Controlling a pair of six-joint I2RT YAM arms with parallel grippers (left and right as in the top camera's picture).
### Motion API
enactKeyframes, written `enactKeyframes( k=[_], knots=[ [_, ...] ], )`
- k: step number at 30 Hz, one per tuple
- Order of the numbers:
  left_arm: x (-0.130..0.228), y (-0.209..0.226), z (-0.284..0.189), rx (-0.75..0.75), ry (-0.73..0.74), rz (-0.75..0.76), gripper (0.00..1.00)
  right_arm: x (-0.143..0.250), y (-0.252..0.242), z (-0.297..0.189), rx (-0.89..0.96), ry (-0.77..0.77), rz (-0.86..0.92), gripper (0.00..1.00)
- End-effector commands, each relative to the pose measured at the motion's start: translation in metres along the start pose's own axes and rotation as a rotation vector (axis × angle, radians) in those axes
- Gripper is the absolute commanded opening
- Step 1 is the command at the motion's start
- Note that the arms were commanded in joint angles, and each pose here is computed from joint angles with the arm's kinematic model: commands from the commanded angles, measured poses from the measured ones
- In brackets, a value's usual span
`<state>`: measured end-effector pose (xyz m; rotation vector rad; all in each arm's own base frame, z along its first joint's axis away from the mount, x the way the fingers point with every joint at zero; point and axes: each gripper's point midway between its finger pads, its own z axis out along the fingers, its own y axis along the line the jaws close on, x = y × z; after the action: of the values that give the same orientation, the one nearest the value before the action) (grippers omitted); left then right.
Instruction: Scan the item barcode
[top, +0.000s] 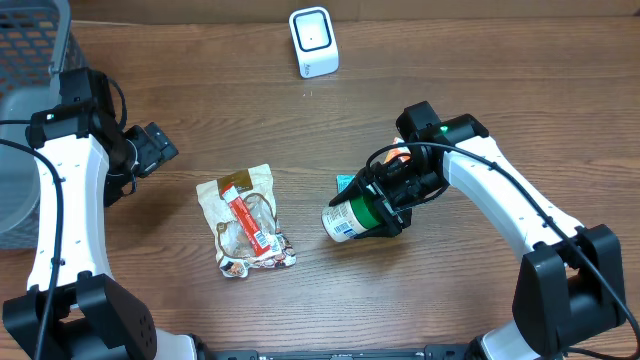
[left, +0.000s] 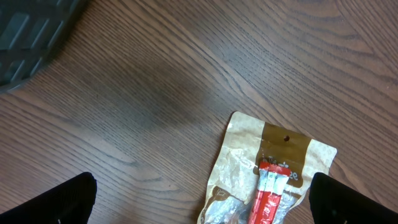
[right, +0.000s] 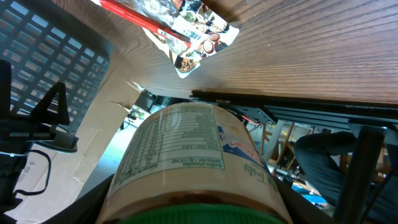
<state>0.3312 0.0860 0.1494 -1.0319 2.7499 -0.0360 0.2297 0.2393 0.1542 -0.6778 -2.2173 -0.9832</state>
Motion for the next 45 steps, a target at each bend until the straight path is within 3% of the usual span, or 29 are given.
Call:
enactKeyframes(
  k=[1,34,45],
  knots=[
    [-0.006,-0.004,-0.006,0.009,-0.025,0.025,1.00,0.011,0.013,-0.007,-0.045,0.015,-0.015,0.04],
    [-0.006,-0.005,-0.006,0.009,-0.024,0.029,1.00,0.005,0.013,-0.016,-0.065,0.000,0.029,0.04],
    [-0.006,-0.005,-0.006,0.009,-0.024,0.029,1.00,-0.008,0.003,-0.016,-0.013,-0.072,0.032,0.04]
  ],
)
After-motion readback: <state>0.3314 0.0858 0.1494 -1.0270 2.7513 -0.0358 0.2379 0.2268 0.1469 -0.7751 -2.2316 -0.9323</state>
